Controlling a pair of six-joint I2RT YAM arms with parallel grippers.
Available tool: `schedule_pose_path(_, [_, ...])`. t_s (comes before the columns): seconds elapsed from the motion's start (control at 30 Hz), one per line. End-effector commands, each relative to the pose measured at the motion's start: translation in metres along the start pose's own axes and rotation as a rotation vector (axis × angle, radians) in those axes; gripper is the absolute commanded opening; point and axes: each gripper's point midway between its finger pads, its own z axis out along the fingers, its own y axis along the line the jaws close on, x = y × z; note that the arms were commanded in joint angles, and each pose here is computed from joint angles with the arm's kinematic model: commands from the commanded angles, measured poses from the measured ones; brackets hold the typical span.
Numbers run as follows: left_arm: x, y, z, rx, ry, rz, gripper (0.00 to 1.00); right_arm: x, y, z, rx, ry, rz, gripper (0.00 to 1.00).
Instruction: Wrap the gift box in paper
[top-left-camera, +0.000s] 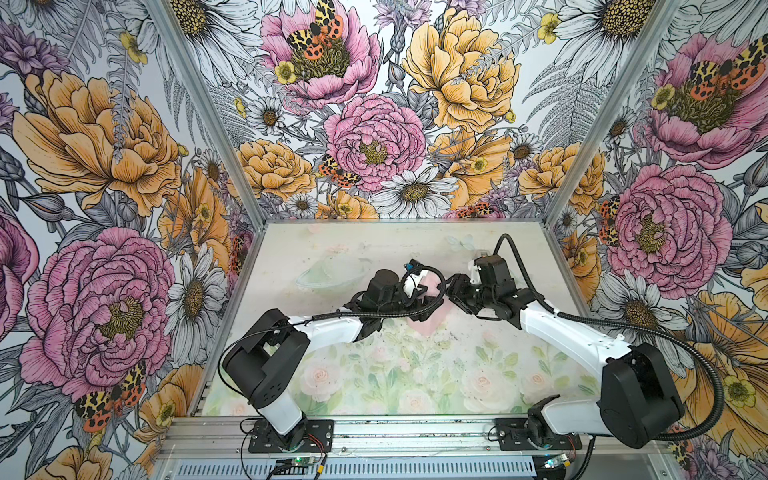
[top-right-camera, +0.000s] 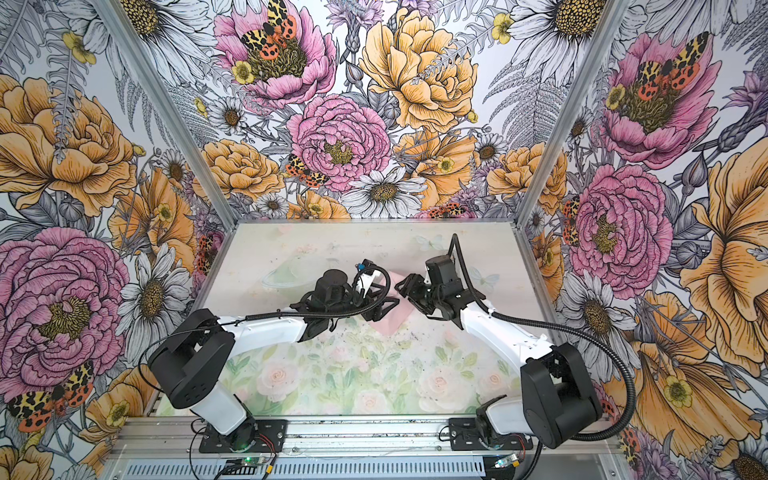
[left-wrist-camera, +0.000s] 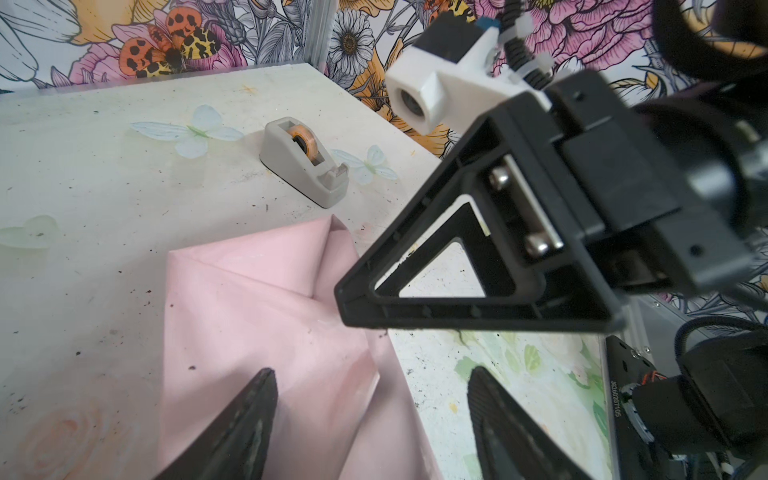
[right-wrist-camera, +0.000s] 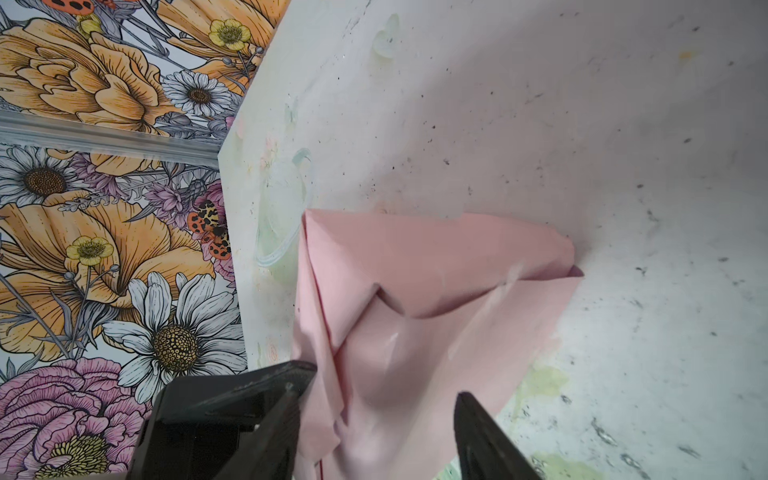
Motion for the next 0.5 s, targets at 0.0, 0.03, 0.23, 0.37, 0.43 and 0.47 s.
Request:
schedule_pose_path(0.0, [0.029,-0.006,-0.002,0.053,0.086,-0.051,0.75,0.006,0.006,0.005,-0.009,0.049,-0.029,0.61])
schedule_pose_path(0.03, [0.029,-0.006,-0.002,0.053,0.086,-0.044,0.76,0.009,0.007,0.008,-0.013,0.066,-0.035,0.61])
schedule_pose_path(0.23, [0.034,-0.007,-0.001,0.058,0.097,-0.017,0.78,0.016,0.019,0.011,-0.056,0.121,-0.074,0.62])
schedule_pose_path(0.37, [0.038,-0.011,0.001,0.071,0.107,-0.001,0.79,0.017,0.020,0.011,-0.060,0.128,-0.081,0.63])
schedule_pose_path(0.43, [0.038,-0.012,0.002,0.075,0.105,0.004,0.80,0.018,0.015,0.017,-0.044,0.140,-0.072,0.63])
schedule_pose_path(0.47, [0.037,-0.013,0.001,0.077,0.105,0.006,0.80,0.019,0.011,0.019,-0.033,0.146,-0.069,0.62])
